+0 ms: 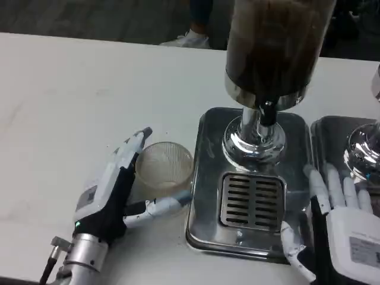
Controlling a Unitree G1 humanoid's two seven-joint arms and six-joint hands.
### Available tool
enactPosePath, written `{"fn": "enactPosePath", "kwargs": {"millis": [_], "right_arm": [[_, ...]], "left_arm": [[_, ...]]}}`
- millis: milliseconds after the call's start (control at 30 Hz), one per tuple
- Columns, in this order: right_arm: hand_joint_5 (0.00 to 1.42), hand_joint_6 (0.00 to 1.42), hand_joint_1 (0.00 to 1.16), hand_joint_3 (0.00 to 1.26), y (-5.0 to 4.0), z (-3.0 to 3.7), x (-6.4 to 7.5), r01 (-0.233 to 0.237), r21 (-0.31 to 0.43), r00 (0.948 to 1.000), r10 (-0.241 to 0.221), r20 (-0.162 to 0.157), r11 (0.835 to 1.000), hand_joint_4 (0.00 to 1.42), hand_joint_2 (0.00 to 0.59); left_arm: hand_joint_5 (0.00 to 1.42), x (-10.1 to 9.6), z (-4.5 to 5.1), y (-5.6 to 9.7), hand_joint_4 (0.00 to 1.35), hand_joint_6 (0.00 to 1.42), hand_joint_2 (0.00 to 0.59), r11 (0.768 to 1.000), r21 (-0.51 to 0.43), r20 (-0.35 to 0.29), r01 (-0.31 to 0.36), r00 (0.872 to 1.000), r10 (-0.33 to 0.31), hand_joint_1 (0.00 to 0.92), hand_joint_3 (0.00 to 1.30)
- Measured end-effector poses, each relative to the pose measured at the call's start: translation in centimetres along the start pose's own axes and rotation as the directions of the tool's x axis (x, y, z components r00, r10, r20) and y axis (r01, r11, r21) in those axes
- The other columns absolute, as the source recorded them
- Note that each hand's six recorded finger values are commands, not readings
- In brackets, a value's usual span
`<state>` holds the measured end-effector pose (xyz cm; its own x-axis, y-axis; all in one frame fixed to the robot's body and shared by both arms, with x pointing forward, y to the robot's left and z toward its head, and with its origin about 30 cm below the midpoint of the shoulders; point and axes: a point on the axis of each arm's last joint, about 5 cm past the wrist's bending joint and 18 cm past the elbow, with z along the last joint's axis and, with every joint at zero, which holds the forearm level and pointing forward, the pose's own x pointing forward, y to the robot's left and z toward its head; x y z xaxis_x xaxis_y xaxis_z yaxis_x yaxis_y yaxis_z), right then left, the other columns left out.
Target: Grasp the cup under the faucet to collect the drink, then remove the cup.
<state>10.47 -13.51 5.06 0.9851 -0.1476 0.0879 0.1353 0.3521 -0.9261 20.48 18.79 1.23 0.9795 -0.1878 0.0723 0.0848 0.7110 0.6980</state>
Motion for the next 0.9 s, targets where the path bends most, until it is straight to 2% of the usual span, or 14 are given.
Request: {"fn": "enactPosePath", "kwargs": {"millis": [133,233,367,533,600,633,667,767,900], "right_arm": [[0.0,0.0,0.23,0.08,-0.24,0.25,0.1,0.016,0.011,0.9999,-0.016,-0.003,1.0,0.0,0.535],[0.0,0.01,0.23,0.08,-0.27,0.26,0.0,0.016,0.013,0.9999,-0.016,-0.004,1.0,0.0,0.535],[0.0,0.02,0.23,0.08,-0.23,0.23,-0.1,0.012,0.013,0.9999,-0.012,-0.01,1.0,0.0,0.535],[0.0,0.05,0.24,0.07,-0.22,0.23,-0.3,0.009,0.016,0.9998,-0.009,-0.018,1.0,0.0,0.535],[0.0,0.07,0.24,0.07,-0.23,0.18,-0.3,0.01,0.015,0.9997,-0.009,-0.021,1.0,0.0,0.535],[0.0,0.08,0.24,0.07,-0.24,0.17,-0.3,0.01,0.015,0.9997,-0.01,-0.021,1.0,0.0,0.535],[0.0,0.08,0.24,0.07,-0.24,0.17,-0.3,0.01,0.015,0.9997,-0.01,-0.021,1.0,0.0,0.535],[0.0,0.09,0.24,0.07,-0.25,0.14,-0.3,0.011,0.014,0.9997,-0.011,-0.023,1.0,0.0,0.535],[0.0,0.1,0.24,0.07,-0.26,0.13,-0.3,0.011,0.015,0.9997,-0.011,-0.023,1.0,0.0,0.534]], "left_arm": [[0.19,0.2,0.11,-0.2,0.0,0.16,0.019,1.0,-0.014,-0.008,0.0,1.0,0.0,0.307,0.0],[0.29,0.4,0.25,-0.2,0.06,0.29,0.026,1.0,-0.014,-0.002,0.005,1.0,-0.005,0.311,0.02],[0.39,0.8,0.47,-0.2,0.16,0.38,0.029,1.0,-0.018,0.012,0.006,1.0,-0.005,0.333,0.09],[0.48,1.1,0.7,-0.3,0.25,0.48,0.044,1.0,-0.019,0.029,0.007,1.0,-0.006,0.421,0.15],[0.6,1.1,0.74,-0.4,0.37,0.64,0.06,1.0,-0.018,0.033,0.002,0.999,-0.001,0.519,0.24],[0.75,1.1,0.76,-0.4,0.56,0.82,0.06,1.0,-0.018,0.036,-0.003,0.999,0.004,0.561,0.39],[0.83,1.1,0.79,-0.5,0.64,0.91,0.06,1.0,-0.016,0.039,-0.009,0.999,0.01,0.608,0.48],[0.96,1.0,0.79,-0.6,0.79,1.04,0.037,0.999,-0.012,0.043,-0.033,0.999,0.034,0.639,0.63],[1.01,0.7,0.7,-0.7,0.86,1.1,0.001,0.997,-0.001,0.05,-0.071,0.996,0.071,0.655,0.7]]}}
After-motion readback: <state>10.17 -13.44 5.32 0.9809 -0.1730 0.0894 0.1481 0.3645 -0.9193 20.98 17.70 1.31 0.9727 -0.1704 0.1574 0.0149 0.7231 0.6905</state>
